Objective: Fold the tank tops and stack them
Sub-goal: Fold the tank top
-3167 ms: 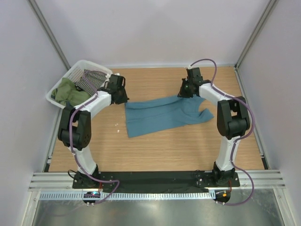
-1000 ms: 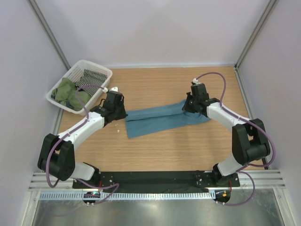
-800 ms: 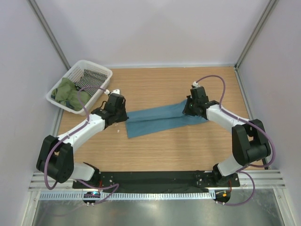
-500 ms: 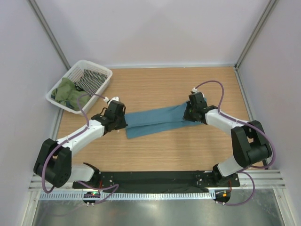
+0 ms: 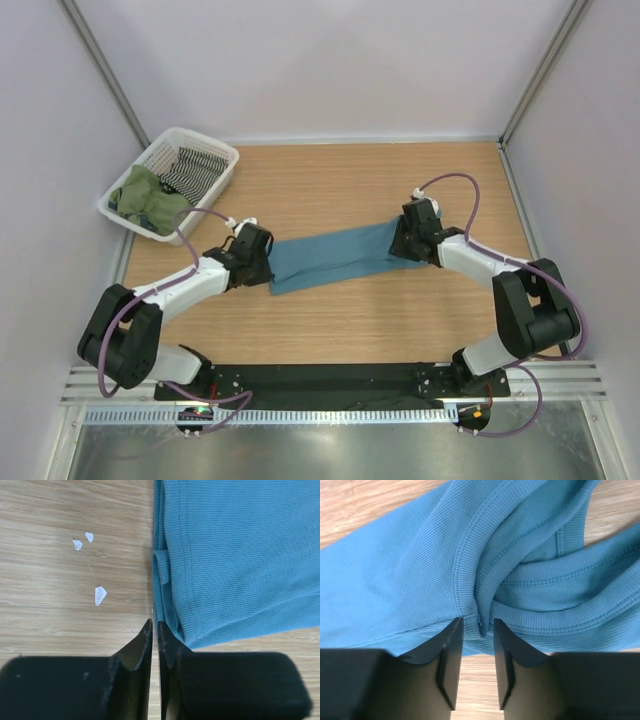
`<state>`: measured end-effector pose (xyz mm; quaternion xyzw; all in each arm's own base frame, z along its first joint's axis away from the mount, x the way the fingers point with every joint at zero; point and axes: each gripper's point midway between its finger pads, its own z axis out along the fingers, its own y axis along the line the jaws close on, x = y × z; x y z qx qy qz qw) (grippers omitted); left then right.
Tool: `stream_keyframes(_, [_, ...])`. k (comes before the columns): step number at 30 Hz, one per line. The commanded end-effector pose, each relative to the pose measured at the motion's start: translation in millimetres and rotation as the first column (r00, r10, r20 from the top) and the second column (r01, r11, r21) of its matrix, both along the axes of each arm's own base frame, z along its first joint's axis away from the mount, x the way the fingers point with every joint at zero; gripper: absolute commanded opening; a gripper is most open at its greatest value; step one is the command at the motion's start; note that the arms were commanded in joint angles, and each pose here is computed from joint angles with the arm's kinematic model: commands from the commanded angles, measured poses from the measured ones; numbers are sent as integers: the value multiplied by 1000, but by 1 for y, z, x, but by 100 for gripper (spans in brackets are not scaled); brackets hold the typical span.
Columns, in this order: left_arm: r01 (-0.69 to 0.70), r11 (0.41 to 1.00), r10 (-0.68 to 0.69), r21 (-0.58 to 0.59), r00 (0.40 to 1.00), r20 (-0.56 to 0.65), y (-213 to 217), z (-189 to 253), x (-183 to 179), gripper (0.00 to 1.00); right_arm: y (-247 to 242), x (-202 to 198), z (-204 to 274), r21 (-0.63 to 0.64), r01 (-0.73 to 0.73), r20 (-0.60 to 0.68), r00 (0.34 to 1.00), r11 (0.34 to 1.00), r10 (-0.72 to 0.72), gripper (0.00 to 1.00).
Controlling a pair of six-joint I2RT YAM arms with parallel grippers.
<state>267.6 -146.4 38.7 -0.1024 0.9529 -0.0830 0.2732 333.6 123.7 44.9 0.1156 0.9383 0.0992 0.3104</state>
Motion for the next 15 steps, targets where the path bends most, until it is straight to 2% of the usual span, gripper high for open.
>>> stream_keyframes(1, [-34, 999, 34, -8, 996, 78, 1, 16, 12, 10, -2, 6, 24, 3, 16, 85, 996, 1000, -16, 42])
stream_keyframes(4, [-46, 999, 45, 9, 994, 98, 5, 26, 16, 16, -9, 11, 38, -26, 42, 117, 992, 999, -38, 48])
stream_keyframes(9, [-66, 996, 58, 55, 990, 132, 12, 41, 24, 23, -33, 30, 58, -131, 157, 143, 980, 979, -138, 49])
stream_keyframes(15, [-49, 997, 40, 53, 986, 160, 2, 55, 44, 25, -51, 73, 75, -150, 288, 194, 946, 946, -258, 51])
